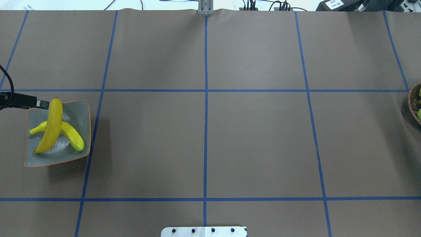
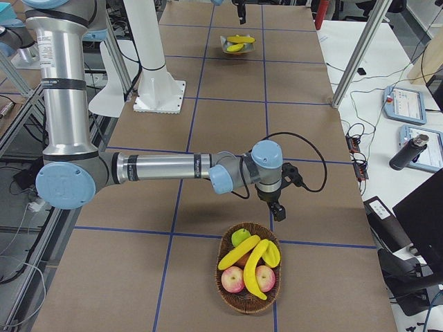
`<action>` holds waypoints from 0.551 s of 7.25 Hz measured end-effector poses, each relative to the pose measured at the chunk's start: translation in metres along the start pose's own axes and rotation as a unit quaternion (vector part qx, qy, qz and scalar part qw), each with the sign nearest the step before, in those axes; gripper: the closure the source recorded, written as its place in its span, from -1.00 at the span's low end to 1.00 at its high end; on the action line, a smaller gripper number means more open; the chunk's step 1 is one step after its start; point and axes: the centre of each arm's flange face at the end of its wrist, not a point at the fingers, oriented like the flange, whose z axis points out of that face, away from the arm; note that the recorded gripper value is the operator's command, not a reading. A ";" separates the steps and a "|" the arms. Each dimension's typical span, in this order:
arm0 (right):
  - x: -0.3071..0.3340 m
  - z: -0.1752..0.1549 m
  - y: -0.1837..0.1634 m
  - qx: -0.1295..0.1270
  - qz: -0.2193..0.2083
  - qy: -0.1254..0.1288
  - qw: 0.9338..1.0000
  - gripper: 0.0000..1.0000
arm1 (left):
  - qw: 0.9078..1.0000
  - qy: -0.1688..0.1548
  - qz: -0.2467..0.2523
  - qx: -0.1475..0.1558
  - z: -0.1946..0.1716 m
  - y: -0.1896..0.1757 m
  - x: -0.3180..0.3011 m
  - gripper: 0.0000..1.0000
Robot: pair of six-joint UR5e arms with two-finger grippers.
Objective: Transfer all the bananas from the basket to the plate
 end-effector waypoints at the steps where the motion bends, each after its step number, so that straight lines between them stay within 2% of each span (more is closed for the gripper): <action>1: 0.022 0.004 0.018 -0.007 -0.026 -0.001 1.000 -1.00 | 1.000 0.001 0.002 0.002 0.000 -0.001 0.002 -1.00; 4: 0.053 0.028 0.051 -0.025 -0.105 -0.024 0.994 -1.00 | 1.000 0.002 0.004 0.004 -0.001 -0.002 0.003 -1.00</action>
